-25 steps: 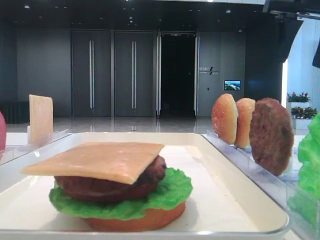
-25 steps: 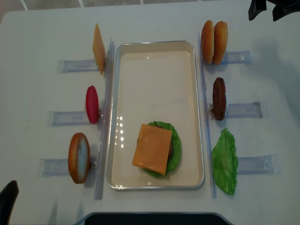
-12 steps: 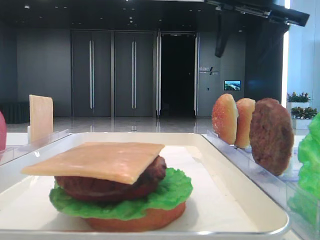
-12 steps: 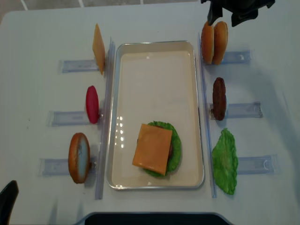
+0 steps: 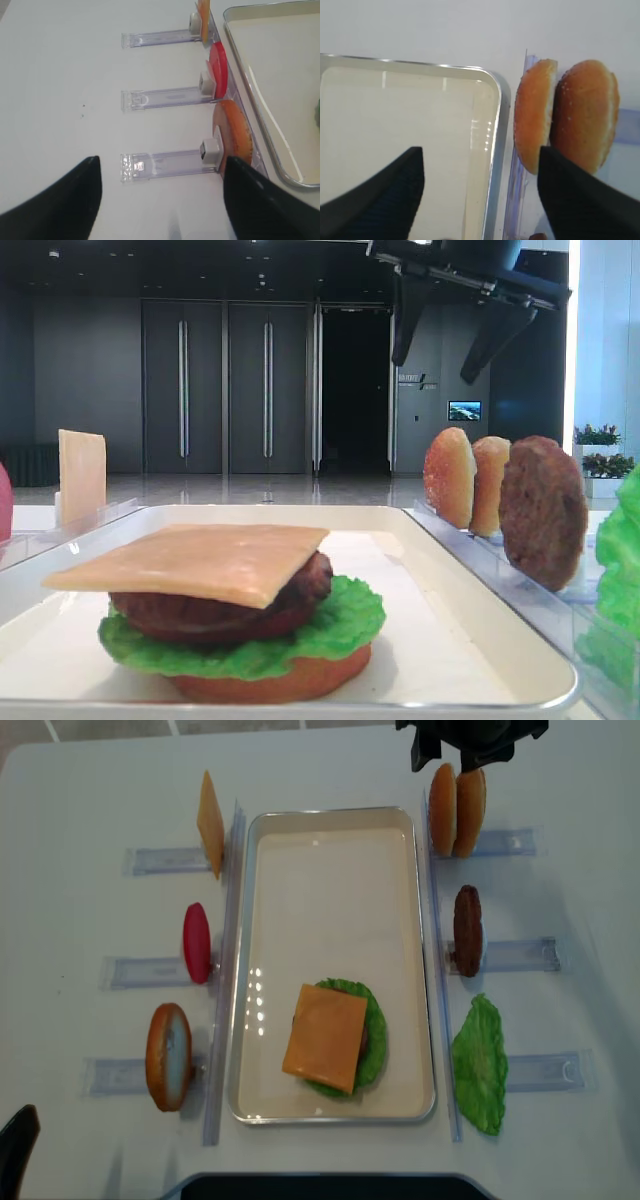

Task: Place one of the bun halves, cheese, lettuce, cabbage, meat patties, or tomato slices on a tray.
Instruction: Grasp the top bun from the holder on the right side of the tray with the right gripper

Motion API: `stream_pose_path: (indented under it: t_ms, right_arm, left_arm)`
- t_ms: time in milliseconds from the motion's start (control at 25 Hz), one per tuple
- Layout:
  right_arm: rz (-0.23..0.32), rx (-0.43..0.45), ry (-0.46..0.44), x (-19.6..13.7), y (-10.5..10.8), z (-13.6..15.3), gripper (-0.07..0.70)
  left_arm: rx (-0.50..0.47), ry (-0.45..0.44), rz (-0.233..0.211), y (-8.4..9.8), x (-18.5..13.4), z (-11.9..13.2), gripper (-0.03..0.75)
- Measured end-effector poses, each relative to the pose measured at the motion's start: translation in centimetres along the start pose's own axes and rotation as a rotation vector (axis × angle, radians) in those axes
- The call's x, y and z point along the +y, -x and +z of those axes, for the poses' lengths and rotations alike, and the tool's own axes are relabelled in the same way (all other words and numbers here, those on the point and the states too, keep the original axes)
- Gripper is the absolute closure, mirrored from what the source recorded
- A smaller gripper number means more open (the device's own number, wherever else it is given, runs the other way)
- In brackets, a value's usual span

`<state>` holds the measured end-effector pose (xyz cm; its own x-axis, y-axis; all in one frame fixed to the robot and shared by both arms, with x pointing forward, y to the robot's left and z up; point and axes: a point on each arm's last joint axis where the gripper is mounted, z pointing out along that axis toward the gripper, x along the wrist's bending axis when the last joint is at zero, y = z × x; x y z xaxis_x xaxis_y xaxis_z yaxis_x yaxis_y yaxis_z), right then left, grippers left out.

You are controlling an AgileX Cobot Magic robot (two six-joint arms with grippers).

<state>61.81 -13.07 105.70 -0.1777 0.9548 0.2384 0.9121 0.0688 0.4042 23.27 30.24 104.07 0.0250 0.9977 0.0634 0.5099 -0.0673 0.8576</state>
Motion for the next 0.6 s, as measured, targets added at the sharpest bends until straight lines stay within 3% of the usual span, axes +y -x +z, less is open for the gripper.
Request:
stream_pose_path:
  t_ms: [600]
  right_arm:
    - [0.035,-0.021,-0.021,0.4,1.6,2.8,0.144]
  left_arm:
    - [0.000,0.000,0.000,0.0,0.0,0.0,0.139]
